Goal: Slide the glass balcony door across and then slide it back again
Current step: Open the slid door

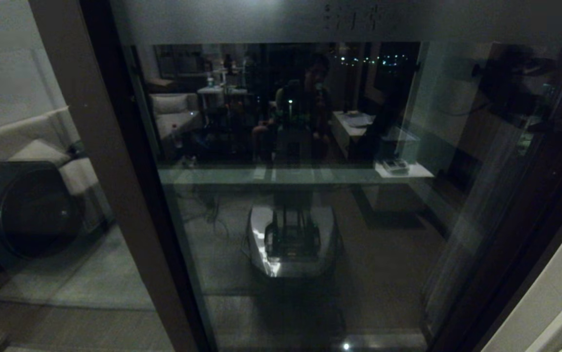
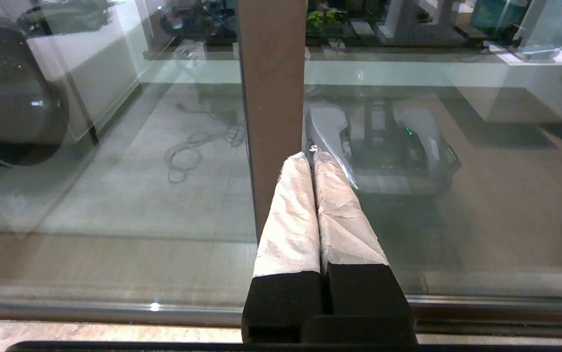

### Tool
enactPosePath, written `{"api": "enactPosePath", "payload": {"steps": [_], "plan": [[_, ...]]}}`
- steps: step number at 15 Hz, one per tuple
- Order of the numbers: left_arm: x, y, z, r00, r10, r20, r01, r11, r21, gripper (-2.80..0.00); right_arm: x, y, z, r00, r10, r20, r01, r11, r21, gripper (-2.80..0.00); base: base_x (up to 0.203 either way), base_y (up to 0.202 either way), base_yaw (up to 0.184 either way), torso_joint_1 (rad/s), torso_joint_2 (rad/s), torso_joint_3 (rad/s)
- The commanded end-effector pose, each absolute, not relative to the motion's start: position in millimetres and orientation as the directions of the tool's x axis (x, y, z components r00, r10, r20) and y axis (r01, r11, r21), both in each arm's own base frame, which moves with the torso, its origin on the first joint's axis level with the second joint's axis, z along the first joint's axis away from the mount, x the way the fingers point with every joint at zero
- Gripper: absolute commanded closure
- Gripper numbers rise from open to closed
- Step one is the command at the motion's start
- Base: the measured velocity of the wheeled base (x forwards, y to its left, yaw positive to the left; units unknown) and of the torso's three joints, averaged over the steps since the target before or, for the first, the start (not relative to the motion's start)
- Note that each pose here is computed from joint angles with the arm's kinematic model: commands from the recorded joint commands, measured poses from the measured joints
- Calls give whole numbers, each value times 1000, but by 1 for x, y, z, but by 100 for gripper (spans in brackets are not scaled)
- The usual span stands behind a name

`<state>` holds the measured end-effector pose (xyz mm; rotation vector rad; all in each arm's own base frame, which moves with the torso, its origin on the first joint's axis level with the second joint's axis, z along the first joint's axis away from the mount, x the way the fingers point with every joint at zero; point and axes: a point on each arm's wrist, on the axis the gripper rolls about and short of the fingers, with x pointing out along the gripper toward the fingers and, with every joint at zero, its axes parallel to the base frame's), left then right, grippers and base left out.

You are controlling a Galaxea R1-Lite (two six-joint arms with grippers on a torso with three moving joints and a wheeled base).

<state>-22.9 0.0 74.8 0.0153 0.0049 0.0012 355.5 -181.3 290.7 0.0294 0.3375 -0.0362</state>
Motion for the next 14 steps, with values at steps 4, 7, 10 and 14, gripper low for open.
{"api": "enactPosePath", "payload": {"steps": [4,7,10,14], "plan": [[-23,0,74,1000,2,-6,-1,1000,15,0,355,-180,291,943,-22,-333,32,999,25,-280,0,0,0,0,0,0],[-23,0,74,1000,2,-6,-1,1000,15,0,356,-177,290,942,-14,-336,25,999,27,-280,0,0,0,0,0,0],[-23,0,74,1000,2,-6,-1,1000,15,0,357,-174,289,941,-6,-340,17,999,29,-280,0,0,0,0,0,0],[-23,0,74,1000,2,-6,-1,1000,15,0,354,-172,291,941,-5,-339,16,999,28,-280,0,0,0,0,0,0]]}}
